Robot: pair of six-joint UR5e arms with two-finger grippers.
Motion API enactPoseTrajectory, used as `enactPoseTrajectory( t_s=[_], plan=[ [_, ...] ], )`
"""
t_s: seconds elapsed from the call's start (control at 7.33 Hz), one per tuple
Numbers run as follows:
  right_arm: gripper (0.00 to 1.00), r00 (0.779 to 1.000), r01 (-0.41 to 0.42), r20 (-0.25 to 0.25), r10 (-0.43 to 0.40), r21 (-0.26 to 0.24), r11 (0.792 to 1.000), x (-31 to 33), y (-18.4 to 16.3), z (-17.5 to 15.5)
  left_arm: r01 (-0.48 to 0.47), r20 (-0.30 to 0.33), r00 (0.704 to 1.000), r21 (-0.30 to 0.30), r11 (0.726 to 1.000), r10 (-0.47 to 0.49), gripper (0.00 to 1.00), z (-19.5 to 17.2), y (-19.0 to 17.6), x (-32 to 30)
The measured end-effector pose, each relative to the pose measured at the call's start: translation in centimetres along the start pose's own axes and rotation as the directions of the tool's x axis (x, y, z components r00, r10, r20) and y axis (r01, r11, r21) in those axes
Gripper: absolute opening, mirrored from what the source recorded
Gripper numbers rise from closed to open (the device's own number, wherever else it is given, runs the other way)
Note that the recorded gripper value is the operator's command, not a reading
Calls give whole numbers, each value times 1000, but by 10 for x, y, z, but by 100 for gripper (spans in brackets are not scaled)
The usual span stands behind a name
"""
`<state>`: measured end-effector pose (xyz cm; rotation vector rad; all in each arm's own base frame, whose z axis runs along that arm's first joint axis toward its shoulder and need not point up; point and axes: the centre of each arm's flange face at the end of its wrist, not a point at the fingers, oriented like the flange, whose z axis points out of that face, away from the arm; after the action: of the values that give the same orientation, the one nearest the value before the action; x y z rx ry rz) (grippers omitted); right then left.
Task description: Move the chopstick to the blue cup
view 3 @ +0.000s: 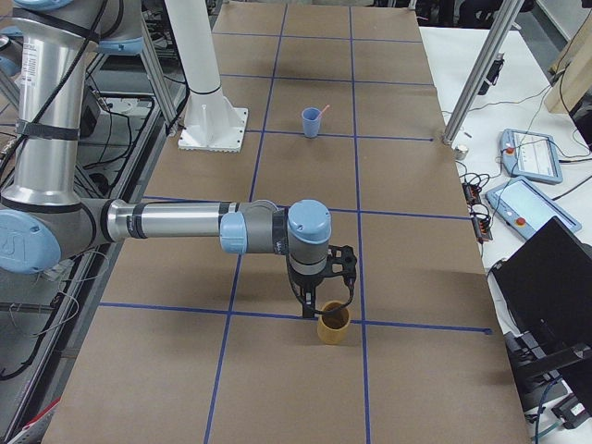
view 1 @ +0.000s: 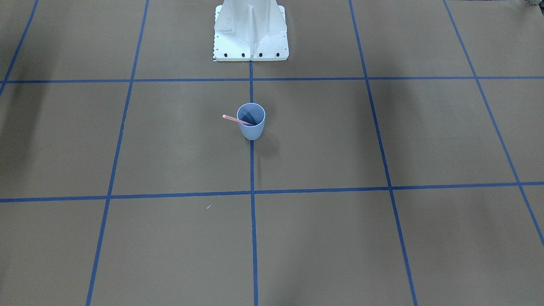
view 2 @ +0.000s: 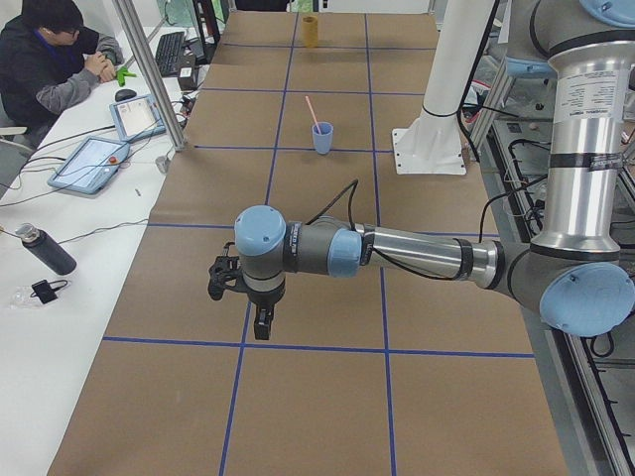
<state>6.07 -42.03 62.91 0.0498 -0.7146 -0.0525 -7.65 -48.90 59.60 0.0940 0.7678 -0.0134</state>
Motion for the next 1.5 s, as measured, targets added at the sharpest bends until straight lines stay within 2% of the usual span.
enactPoseTrajectory(
  t_s=[1.5],
  plan=[
    [100, 1000, -2, 2, 2, -1, 1000, 0, -1, 0, 3, -1, 1000, -2, 1000, -3, 98, 1, 4, -2]
  ],
)
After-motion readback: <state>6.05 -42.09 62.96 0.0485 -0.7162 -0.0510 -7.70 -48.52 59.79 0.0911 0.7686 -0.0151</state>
